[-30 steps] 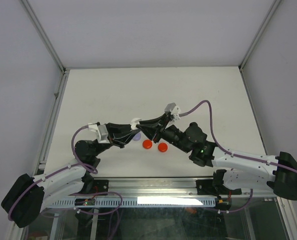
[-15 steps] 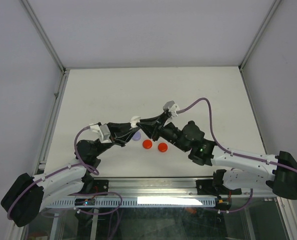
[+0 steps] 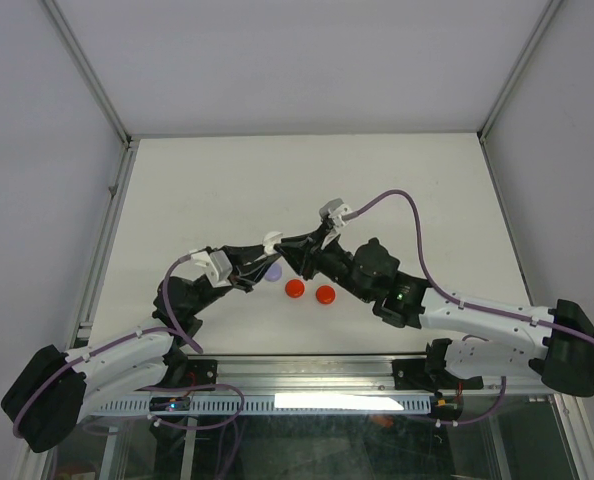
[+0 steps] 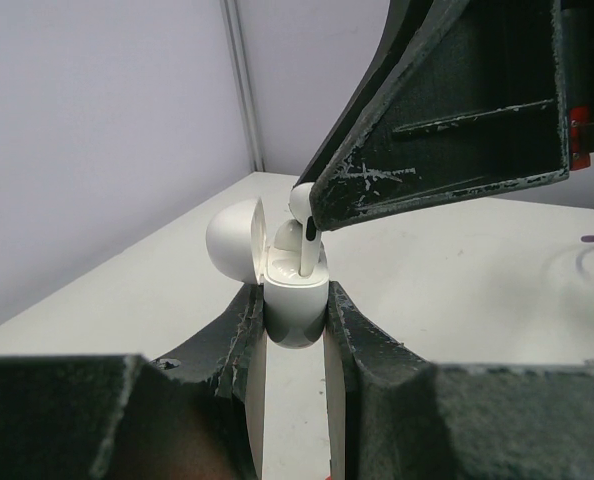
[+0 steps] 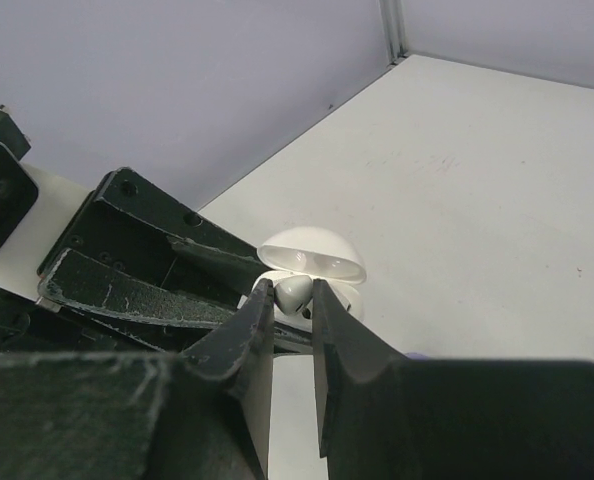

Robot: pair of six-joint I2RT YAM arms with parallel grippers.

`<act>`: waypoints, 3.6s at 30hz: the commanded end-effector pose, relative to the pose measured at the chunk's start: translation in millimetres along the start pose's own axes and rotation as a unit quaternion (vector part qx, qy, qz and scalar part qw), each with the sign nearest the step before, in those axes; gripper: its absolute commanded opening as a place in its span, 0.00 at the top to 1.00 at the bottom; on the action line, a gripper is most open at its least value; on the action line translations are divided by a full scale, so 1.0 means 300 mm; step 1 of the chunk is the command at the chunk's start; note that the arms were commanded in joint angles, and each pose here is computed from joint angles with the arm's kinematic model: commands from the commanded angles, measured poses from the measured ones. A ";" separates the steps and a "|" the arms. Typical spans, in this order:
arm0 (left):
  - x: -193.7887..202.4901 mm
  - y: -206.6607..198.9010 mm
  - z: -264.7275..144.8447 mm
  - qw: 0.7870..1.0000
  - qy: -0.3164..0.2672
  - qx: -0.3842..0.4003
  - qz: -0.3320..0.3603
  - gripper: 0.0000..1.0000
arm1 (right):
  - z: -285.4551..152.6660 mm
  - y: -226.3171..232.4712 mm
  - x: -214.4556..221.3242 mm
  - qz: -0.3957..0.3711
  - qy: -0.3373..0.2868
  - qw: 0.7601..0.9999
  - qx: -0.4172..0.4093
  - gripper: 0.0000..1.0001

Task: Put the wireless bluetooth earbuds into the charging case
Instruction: Place the earbud in the charging case.

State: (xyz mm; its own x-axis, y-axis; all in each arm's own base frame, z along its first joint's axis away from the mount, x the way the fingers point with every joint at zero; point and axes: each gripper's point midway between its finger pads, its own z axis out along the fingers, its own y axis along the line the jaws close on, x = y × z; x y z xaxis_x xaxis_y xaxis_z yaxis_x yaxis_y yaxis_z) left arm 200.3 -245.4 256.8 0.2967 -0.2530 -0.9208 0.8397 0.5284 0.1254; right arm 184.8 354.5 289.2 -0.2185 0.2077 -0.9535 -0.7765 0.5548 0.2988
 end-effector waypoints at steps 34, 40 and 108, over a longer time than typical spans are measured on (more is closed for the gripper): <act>-0.149 0.064 0.029 0.995 -0.083 -0.055 0.020 1.00 | 0.040 -0.077 0.057 0.066 0.050 0.991 0.102 0.94; -0.140 0.069 0.033 0.995 -0.079 -0.060 0.015 1.00 | 0.052 -0.066 0.065 0.075 0.055 0.991 0.097 0.91; -0.061 -0.043 0.078 0.994 -0.021 0.024 -0.108 1.00 | -0.057 0.078 -0.105 0.025 0.112 0.978 -0.174 0.47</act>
State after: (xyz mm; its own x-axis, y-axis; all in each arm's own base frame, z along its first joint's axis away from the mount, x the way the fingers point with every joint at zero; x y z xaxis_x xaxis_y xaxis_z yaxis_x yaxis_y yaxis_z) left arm 202.6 -261.3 253.4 0.0999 -0.3322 -0.9379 0.8823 0.4654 -0.0708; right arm 167.5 342.7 284.4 -0.4049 -0.0510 -0.9129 -0.8774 0.3026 0.3723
